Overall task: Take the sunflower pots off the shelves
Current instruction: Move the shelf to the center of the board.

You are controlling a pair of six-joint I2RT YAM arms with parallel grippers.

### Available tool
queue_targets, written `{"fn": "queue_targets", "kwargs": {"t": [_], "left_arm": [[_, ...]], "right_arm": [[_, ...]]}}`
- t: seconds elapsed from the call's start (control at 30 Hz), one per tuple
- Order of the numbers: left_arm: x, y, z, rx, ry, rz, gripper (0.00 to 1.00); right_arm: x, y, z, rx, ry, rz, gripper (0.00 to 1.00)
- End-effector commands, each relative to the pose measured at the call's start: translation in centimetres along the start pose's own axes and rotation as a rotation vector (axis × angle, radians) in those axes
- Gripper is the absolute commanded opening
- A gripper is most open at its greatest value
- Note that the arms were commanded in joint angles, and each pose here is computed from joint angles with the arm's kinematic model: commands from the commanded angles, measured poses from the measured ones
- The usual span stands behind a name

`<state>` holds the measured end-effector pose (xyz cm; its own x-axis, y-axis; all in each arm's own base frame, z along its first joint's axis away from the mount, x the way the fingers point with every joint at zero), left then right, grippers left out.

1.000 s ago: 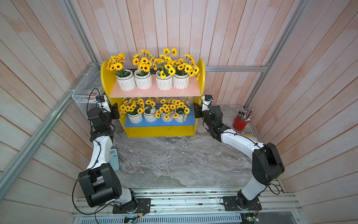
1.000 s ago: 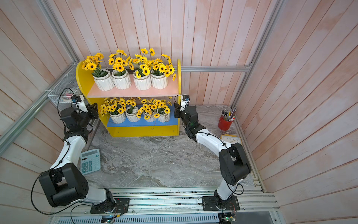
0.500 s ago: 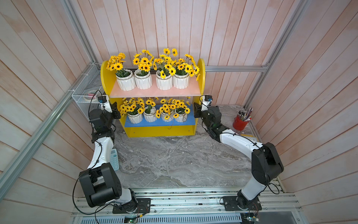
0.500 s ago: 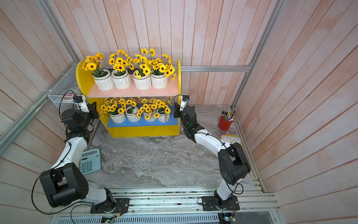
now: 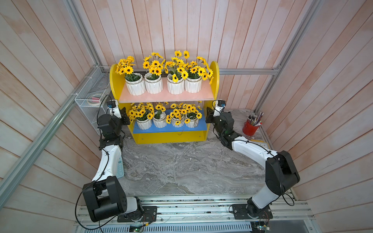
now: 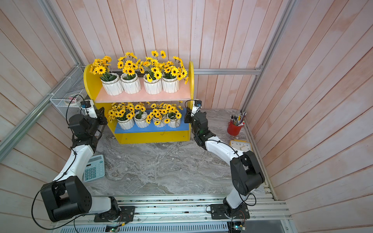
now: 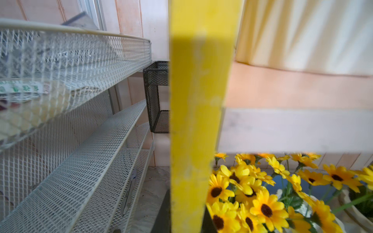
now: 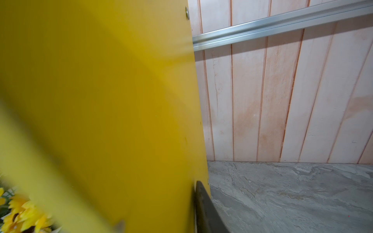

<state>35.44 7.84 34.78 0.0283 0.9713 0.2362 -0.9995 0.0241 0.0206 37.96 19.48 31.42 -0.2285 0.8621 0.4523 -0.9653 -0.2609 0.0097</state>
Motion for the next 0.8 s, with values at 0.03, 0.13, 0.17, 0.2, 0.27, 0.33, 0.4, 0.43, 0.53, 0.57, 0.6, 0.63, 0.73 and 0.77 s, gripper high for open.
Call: {"fn": "queue_targets", "kwargs": {"t": [0.03, 0.13, 0.17, 0.2, 0.27, 0.33, 0.4, 0.43, 0.53, 0.57, 0.6, 0.63, 0.73, 0.77], "left_arm": [[-3.3, 0.3, 2.2, -0.089, 0.102, -0.201, 0.0], [-4.4, 0.2, 2.5, -0.091, 0.112, -0.232, 0.0], [-4.9, 0.2, 2.6, -0.092, 0.109, -0.243, 0.0], [-5.4, 0.2, 2.8, -0.093, 0.103, -0.249, 0.0], [-6.3, 0.2, 3.0, -0.098, 0.098, -0.267, 0.0], [-7.2, 0.1, 3.4, -0.104, 0.097, -0.283, 0.0], [-8.2, -0.1, 3.7, -0.106, 0.098, -0.307, 0.0], [-8.7, -0.2, 3.8, -0.103, 0.096, -0.315, 0.0], [-9.9, -0.5, 3.9, -0.107, 0.097, -0.337, 0.0], [-10.3, -0.6, 3.9, -0.105, 0.099, -0.346, 0.0], [-10.7, -0.8, 3.9, -0.102, 0.099, -0.356, 0.0], [-11.0, -0.9, 3.9, -0.1, 0.099, -0.362, 0.0], [-12.1, -1.4, 4.0, -0.103, 0.102, -0.386, 0.0], [-12.4, -1.6, 4.1, -0.103, 0.102, -0.395, 0.0]], "right_arm": [[-3.1, 1.3, 3.1, -0.087, -0.01, -0.149, 0.0], [-3.9, 1.9, 3.5, -0.097, -0.008, -0.174, 0.0], [-4.3, 2.0, 3.7, -0.099, -0.014, -0.178, 0.0], [-4.8, 2.2, 3.9, -0.098, -0.017, -0.188, 0.0], [-5.2, 2.7, 4.2, -0.098, -0.014, -0.202, 0.0], [-5.6, 3.3, 4.6, -0.107, -0.005, -0.218, 0.0], [-6.3, 4.0, 5.1, -0.116, -0.008, -0.232, 0.0], [-6.6, 4.3, 5.3, -0.121, -0.012, -0.236, 0.0], [-8.1, 4.9, 5.7, -0.119, -0.028, -0.263, 0.0], [-8.5, 5.0, 5.8, -0.117, -0.031, -0.266, 0.0], [-8.8, 5.1, 5.9, -0.116, -0.031, -0.271, 0.0], [-9.1, 5.2, 5.9, -0.113, -0.031, -0.278, 0.0], [-10.1, 5.4, 6.2, -0.113, -0.026, -0.303, 0.0], [-10.5, 5.5, 6.4, -0.113, -0.029, -0.305, 0.0]]}}
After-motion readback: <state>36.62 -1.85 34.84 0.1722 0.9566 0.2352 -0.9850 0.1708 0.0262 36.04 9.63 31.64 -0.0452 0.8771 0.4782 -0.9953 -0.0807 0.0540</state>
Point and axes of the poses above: each gripper's point midway between its finger pads, its own y axis back along the fingers, its own x axis along the line the jaws close on, z = x × y, the point moved 10 cm from there along y, back along the fingers, and after that the axes turned 14 degrees about -y, right-handed, at the moved point
